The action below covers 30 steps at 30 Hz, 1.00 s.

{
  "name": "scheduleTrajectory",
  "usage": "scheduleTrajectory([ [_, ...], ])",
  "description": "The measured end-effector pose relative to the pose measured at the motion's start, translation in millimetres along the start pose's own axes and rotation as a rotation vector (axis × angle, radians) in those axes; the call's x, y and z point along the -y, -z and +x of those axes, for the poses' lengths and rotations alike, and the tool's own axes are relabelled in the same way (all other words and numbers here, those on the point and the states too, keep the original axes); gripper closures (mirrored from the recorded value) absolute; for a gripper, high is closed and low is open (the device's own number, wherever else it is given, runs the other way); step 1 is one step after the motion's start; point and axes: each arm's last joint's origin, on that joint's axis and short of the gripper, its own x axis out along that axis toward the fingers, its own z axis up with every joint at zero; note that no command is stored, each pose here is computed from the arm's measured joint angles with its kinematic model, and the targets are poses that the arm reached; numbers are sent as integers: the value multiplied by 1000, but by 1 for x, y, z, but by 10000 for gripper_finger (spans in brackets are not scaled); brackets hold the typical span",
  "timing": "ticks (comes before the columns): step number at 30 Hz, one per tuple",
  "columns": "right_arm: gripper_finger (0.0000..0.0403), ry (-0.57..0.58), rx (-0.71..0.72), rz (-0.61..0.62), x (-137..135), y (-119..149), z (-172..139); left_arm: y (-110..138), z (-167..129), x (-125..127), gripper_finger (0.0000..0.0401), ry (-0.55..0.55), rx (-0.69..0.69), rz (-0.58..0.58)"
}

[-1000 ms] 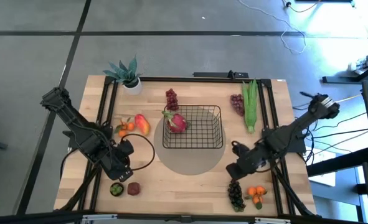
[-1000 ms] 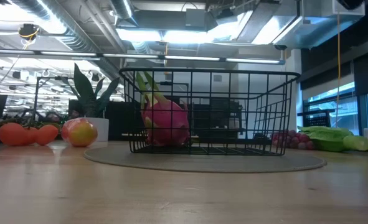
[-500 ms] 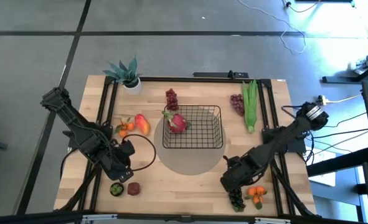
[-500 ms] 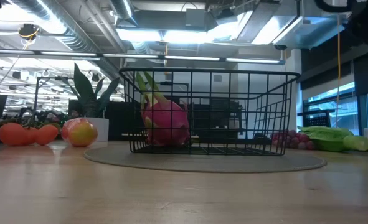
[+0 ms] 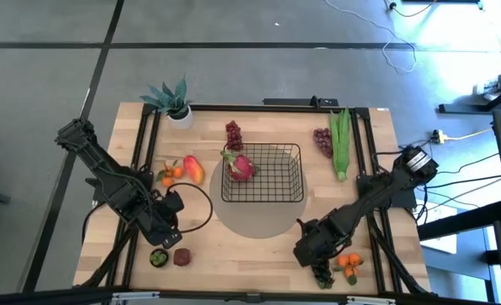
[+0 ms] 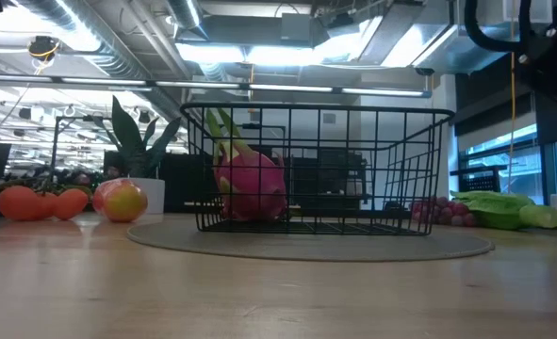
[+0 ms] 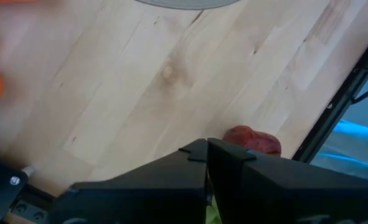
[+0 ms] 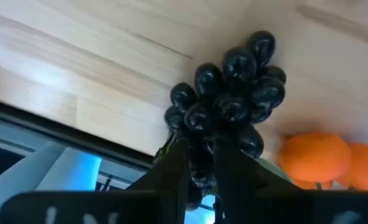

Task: Build produce basket
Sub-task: Put the black grapes into the black wire basket

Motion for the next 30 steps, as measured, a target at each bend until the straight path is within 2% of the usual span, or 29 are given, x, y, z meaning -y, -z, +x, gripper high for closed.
scheduleTrajectory([
  [14,333,36,-31,-27,3,7,6,0,0,0,401,0,1,25],
  [24,333,38,31,-47,4,5,6,0,0,0,401,0,1,25],
  [30,333,30,63,-116,4,4,6,0,0,0,401,0,2,29],
])
